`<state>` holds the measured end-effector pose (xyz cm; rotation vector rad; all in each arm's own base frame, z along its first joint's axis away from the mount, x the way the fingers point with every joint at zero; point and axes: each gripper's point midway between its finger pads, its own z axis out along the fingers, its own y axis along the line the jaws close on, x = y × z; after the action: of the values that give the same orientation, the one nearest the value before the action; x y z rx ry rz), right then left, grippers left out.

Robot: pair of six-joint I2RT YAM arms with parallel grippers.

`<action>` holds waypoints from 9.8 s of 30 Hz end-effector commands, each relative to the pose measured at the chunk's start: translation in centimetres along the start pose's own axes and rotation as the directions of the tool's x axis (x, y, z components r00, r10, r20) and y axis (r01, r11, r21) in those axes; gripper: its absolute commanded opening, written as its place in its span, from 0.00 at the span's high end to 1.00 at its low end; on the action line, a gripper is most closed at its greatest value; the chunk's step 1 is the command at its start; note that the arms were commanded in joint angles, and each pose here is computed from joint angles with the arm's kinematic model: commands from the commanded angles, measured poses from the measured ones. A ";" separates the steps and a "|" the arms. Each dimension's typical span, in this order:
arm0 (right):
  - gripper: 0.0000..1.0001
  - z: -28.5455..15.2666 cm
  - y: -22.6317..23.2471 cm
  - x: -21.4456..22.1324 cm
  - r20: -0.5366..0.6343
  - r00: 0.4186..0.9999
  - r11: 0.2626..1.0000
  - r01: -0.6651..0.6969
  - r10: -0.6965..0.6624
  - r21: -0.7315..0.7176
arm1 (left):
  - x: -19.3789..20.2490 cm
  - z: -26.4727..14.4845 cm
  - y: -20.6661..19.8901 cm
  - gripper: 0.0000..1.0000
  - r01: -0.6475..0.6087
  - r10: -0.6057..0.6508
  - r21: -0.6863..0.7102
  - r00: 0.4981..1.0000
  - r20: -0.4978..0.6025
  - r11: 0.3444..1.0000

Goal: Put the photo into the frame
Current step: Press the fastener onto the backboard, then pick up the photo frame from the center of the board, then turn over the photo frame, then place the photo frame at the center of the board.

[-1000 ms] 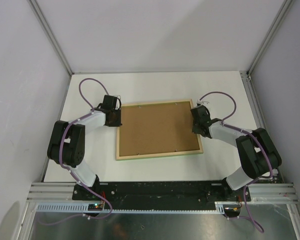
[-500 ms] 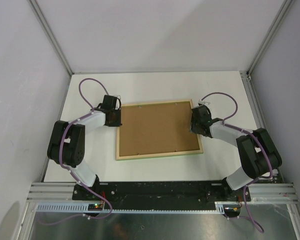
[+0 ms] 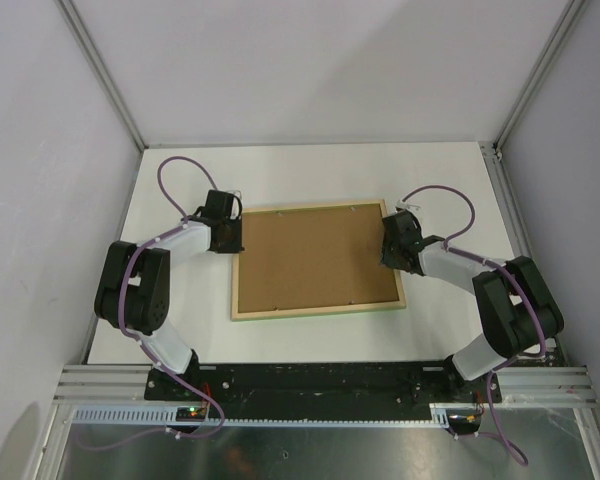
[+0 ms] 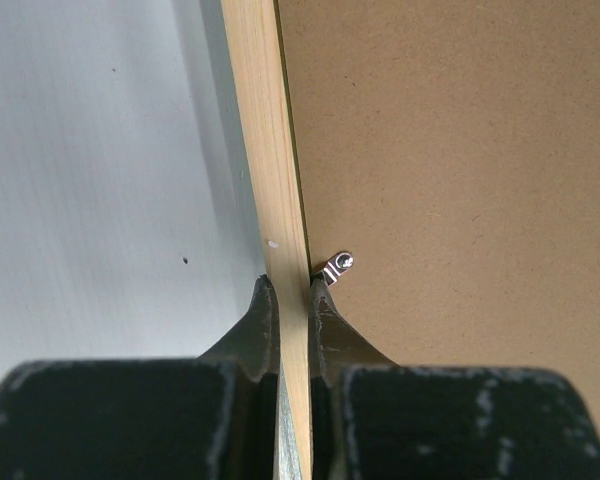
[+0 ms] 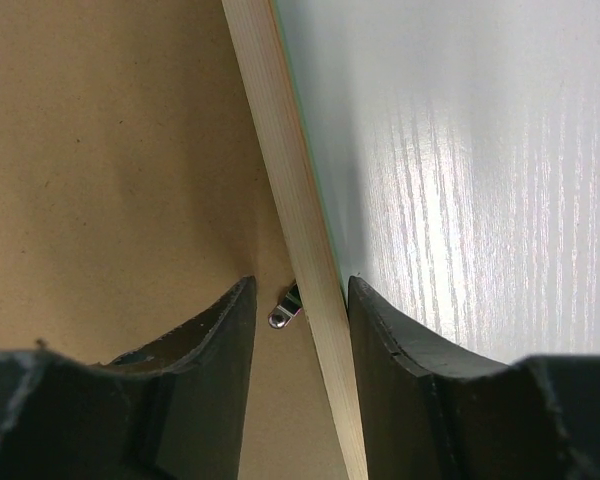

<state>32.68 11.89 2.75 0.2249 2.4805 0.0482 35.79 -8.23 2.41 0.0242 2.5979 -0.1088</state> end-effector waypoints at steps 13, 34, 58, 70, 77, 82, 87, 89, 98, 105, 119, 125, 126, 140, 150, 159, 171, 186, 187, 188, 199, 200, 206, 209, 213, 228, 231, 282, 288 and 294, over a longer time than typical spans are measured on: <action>0.56 -0.3 -2.3 4.1 -0.157 0.985 0.992 0.085 -0.071 0.089 | 3.1 -0.1 1.8 1.00 -0.059 0.052 -0.053 0.992 -0.117 0.997; 0.66 -0.1 -1.1 6.1 -0.254 0.966 0.998 0.059 -0.055 0.008 | 2.9 -0.1 2.5 1.00 -0.011 0.004 -0.069 0.993 -0.114 0.998; 1.00 -0.3 -1.5 4.9 -0.218 0.976 1.000 0.007 -0.008 -0.003 | 1.3 -0.9 2.9 0.83 0.041 -0.054 -0.114 0.992 -0.111 0.993; 0.98 -0.2 -0.9 4.6 -0.208 0.978 1.000 -0.015 0.010 -0.024 | -1.9 -3.4 1.8 0.50 0.051 -0.051 -0.053 0.999 -0.005 0.997; 0.57 -1.1 0.6 2.7 -0.153 0.988 0.994 -0.037 0.020 -0.104 | -4.0 -5.6 1.3 0.35 0.084 -0.081 -0.028 0.994 0.080 0.996; 0.42 -1.2 0.9 0.2 -0.097 0.995 0.992 -0.030 0.018 -0.120 | -5.0 -7.5 0.0 0.31 0.121 -0.124 0.028 0.984 0.130 0.992; 0.40 -0.7 0.6 -2.3 -0.059 0.998 0.994 -0.021 0.015 -0.105 | -4.7 -9.1 -2.5 0.29 0.092 -0.100 0.053 0.981 0.168 0.994; 0.40 -0.3 0.4 -2.7 -0.059 0.998 0.995 -0.015 0.009 -0.096 | -4.3 -9.6 -3.8 0.28 0.074 -0.084 0.066 0.981 0.175 0.995; 0.47 0.8 1.1 -3.2 -0.065 0.998 0.994 0.007 -0.014 -0.111 | -0.9 -9.9 -12.2 0.27 -0.086 0.065 0.140 0.987 0.150 0.986; 0.60 1.6 0.9 -2.4 -0.102 0.994 0.995 0.018 -0.027 -0.094 | 2.5 -10.8 -18.4 0.24 -0.317 0.287 0.195 0.943 0.167 0.928; 0.95 1.2 0.7 -2.3 -0.111 0.993 0.997 0.017 -0.024 -0.070 | 6.7 -13.4 -24.1 0.17 -0.576 0.515 0.279 0.815 0.266 0.768; 1.00 -0.8 0.9 -3.5 -0.118 0.993 0.998 0.012 -0.019 -0.057 | 9.8 -14.7 -27.0 0.12 -0.732 0.645 0.209 0.674 0.361 0.648; 1.00 -1.2 1.0 -3.8 -0.118 0.993 0.998 0.010 -0.017 -0.058 | 10.0 -14.9 -27.4 0.11 -0.750 0.657 0.180 0.650 0.381 0.637; 1.00 -5.8 2.4 -5.6 -0.124 0.992 0.995 0.017 -0.030 -0.100 | 13.9 -14.7 -31.2 0.05 -0.878 0.802 -0.175 0.306 0.513 0.446; 1.00 -6.8 2.6 -5.7 -0.140 0.989 0.994 0.021 -0.037 -0.110 | 13.1 -12.2 -30.3 0.06 -0.828 0.844 -0.392 0.168 0.509 0.401; 1.00 -7.7 3.0 -6.2 -0.140 0.989 0.991 0.017 -0.036 -0.133 | 12.0 -11.4 -29.8 0.13 -0.749 0.862 -0.539 0.085 0.499 0.386; 1.00 -8.2 2.7 -6.2 -0.148 0.988 0.991 0.023 -0.043 -0.134 | 10.2 -10.9 -30.0 0.26 -0.666 0.910 -0.686 -0.027 0.414 0.292; 0.89 -8.7 2.5 -6.4 -0.146 0.989 0.989 0.015 -0.036 -0.145 | 6.8 -11.6 -28.8 0.98 -0.575 0.934 -0.761 0.013 0.357 0.299; 0.77 -9.1 2.3 -6.9 -0.129 0.991 0.989 0.006 -0.025 -0.148 | 6.4 -12.0 -28.8 0.99 -0.561 0.931 -0.766 0.023 0.366 0.315; 0.68 -9.6 2.3 -7.4 -0.110 0.994 0.988 -0.002 -0.015 -0.154 | 5.9 -12.3 -28.7 0.99 -0.548 0.933 -0.776 0.024 0.360 0.313; 0.18 -24.7 -1.3 -18.9 0.446 0.843 0.929 -0.153 0.300 -0.337 | -2.3 -20.7 -27.8 1.00 -0.342 0.882 -0.820 0.066 0.466 0.459; 0.18 -26.0 -1.9 -19.5 0.483 0.813 0.924 -0.165 0.325 -0.344 | -3.1 -21.7 -27.8 1.00 -0.325 0.872 -0.816 0.067 0.485 0.478; 0.17 -28.6 -5.2 -20.4 0.571 0.718 0.914 -0.261 0.398 -0.310 | -8.3 -29.0 -27.7 1.00 -0.206 0.810 -0.787 0.056 0.583 0.581; 0.17 -28.7 -6.3 -20.4 0.584 0.697 0.909 -0.293 0.415 -0.296 | -10.4 -32.0 -27.7 1.00 -0.185 0.771 -0.752 0.049 0.635 0.632; 0.17 -28.1 -7.5 -20.5 0.573 0.694 0.900 -0.331 0.436 -0.283 | -12.0 -33.7 -28.6 1.00 -0.280 0.725 -0.688 0.043 0.687 0.669; 0.17 -23.4 -9.8 -19.3 0.434 0.740 0.857 -0.426 0.514 -0.289 | -17.4 -39.4 -28.2 1.00 -0.487 0.431 -0.320 0.133 0.893 0.813; 0.17 -21.8 -9.4 -18.8 0.385 0.766 0.855 -0.428 0.515 -0.293 | -18.3 -40.8 -28.2 1.00 -0.510 0.341 -0.211 0.176 0.923 0.834; 0.16 -6.0 1.3 -8.0 -0.118 0.950 0.824 -0.311 0.291 -0.473 | -17.3 -7.3 -8.6 0.79 0.319 -0.721 0.890 0.693 0.014 0.324; 0.16 -4.9 1.9 -6.8 -0.147 0.951 0.822 -0.308 0.270 -0.479 | -16.2 -5.3 -8.5 0.39 0.354 -0.718 0.878 0.696 -0.017 0.322; 0.16 -4.3 2.3 -6.1 -0.160 0.955 0.828 -0.296 0.249 -0.476 | -15.0 -3.0 -7.9 0.20 0.417 -0.710 0.833 0.703 -0.041 0.365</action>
<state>34.50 12.49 9.69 0.4263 2.4381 0.8077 46.42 -15.80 11.60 -0.6508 1.8965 -1.4328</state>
